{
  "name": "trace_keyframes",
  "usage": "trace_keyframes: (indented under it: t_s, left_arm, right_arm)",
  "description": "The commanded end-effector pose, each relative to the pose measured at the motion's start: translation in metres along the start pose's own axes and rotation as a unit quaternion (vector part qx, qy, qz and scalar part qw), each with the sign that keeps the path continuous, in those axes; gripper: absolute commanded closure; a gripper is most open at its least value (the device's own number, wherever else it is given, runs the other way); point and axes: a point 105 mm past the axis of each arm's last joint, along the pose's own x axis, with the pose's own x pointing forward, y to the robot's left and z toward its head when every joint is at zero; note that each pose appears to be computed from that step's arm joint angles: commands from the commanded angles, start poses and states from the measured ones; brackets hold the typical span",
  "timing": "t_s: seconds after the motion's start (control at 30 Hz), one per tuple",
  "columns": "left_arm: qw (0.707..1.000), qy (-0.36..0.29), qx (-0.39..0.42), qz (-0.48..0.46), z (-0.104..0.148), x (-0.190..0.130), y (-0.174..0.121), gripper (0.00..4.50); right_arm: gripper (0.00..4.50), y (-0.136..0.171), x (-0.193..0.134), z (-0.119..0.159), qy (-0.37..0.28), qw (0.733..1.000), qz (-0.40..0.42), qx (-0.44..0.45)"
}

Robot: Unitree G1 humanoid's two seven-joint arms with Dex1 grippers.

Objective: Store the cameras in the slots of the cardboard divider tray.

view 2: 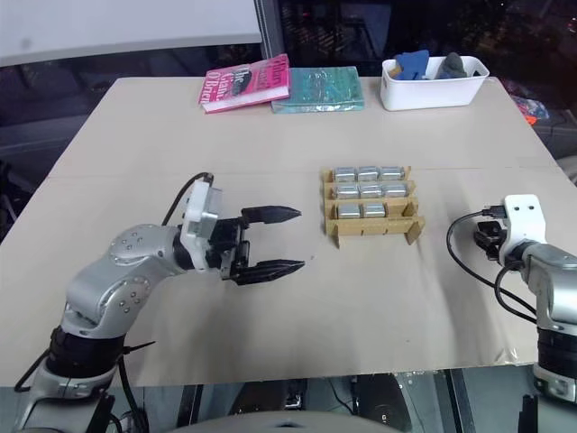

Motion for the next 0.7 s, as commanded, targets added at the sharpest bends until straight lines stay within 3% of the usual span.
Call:
trace_keyframes:
  t_s: [0.03, 0.17, 0.37, 0.5, 0.7]
  left_arm:
    - [0.996, -0.054, -0.06, 0.035, 0.031, 0.007, 0.014, 0.0]
    - [0.984, -0.052, -0.168, 0.016, 0.046, 0.02, 0.022, 0.0]
    - [0.957, 0.004, -0.289, 0.031, 0.033, 0.05, 0.038, 0.0]
    - [0.944, 0.0, -0.327, 0.039, 0.034, 0.063, 0.043, 0.0]
    - [0.942, -0.009, -0.332, 0.056, 0.036, 0.066, 0.048, 0.0]
  right_arm:
    - [2.54, 0.042, -0.04, 0.058, -0.159, 0.969, 0.082, -0.168]
    - [2.54, 0.113, -0.086, 0.083, -0.271, 0.895, 0.195, -0.295]
    - [2.54, 0.168, -0.108, 0.111, -0.372, 0.821, 0.219, -0.372]
    - [2.54, 0.182, -0.11, 0.116, -0.394, 0.8, 0.218, -0.397]
    - [2.54, 0.19, -0.113, 0.12, -0.407, 0.796, 0.217, -0.393]
